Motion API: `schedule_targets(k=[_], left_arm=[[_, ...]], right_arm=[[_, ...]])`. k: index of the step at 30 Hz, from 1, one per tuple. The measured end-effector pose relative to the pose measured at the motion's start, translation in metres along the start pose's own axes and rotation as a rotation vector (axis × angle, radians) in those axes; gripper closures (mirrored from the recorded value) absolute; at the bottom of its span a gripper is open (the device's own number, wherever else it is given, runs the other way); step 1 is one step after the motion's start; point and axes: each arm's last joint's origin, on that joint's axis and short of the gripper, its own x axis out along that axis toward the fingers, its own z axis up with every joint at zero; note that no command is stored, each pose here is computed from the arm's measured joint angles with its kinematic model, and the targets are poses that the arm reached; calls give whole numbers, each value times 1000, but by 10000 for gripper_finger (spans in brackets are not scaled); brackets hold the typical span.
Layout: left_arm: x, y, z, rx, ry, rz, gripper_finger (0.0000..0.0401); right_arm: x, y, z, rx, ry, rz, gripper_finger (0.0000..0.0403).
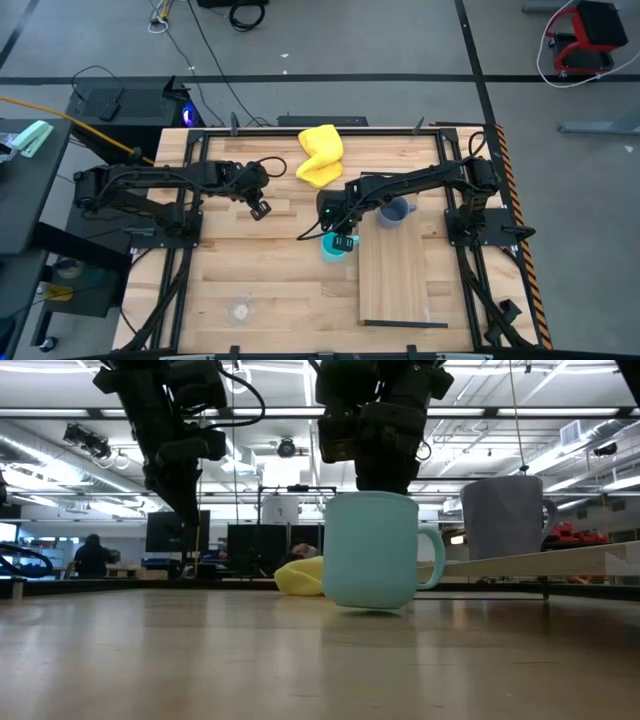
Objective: Stack small to large cups/mugs on shelf
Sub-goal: Put the blue mug on the shelf
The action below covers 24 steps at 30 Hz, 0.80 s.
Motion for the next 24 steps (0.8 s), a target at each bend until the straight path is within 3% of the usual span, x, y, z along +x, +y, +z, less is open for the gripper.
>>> schedule_targets(k=[9, 15, 21, 24], left_arm=[[0, 0, 0, 0, -3, 7, 383], [0, 0, 0, -1, -5, 6, 386], [0, 0, 0, -5, -6, 6, 377], [0, 0, 0, -9, -6, 6, 379]], right_arm=[[-21, 7, 7, 41, 37, -6, 395], [-77, 27, 19, 83, 69, -79, 398], [-134, 52, 2, 145, 150, -310, 398], [-144, 68, -7, 151, 86, -283, 398]])
